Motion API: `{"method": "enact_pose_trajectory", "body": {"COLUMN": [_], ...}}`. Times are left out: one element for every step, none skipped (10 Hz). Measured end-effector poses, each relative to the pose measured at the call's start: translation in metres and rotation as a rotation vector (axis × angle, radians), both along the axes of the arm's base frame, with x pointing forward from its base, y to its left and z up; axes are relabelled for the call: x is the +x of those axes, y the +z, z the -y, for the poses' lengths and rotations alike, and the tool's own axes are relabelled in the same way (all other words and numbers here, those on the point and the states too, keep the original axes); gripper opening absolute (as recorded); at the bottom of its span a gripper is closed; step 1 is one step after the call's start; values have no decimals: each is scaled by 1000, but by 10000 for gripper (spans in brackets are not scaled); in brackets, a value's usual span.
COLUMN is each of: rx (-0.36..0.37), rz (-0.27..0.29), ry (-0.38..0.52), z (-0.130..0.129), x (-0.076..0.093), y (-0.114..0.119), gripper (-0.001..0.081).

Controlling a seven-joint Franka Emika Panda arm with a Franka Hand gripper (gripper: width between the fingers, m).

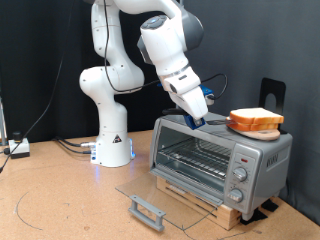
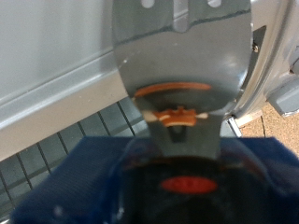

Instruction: Make a piece of toast with the oven

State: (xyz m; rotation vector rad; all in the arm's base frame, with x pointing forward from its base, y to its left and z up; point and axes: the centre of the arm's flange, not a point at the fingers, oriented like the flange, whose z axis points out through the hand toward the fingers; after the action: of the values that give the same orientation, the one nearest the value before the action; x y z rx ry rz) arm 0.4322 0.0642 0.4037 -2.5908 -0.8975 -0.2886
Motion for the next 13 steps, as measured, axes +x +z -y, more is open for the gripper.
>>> {"method": "enact_pose_trajectory", "body": {"rx": [-9, -17, -24, -29, -31, -33, -34, -33, -31, -27, -25, -25, -26], "rz": [7, 17, 24, 29, 30, 29, 25, 21, 18, 16, 15, 14, 11], "ry": [5, 9, 10, 9, 9, 9, 7, 6, 6, 8, 10, 9, 8], "z": [-2, -6, -13, -19, -24, -29, -34, -37, -41, -44, -47, -49, -51], "x": [0, 1, 1, 1, 1, 1, 0, 0, 0, 0, 0, 0, 0], "y": [0, 2, 3, 4, 5, 7, 8, 9, 10, 12, 14, 15, 15], "gripper": [394, 394, 394, 394, 394, 394, 394, 394, 394, 394, 394, 394, 394]}}
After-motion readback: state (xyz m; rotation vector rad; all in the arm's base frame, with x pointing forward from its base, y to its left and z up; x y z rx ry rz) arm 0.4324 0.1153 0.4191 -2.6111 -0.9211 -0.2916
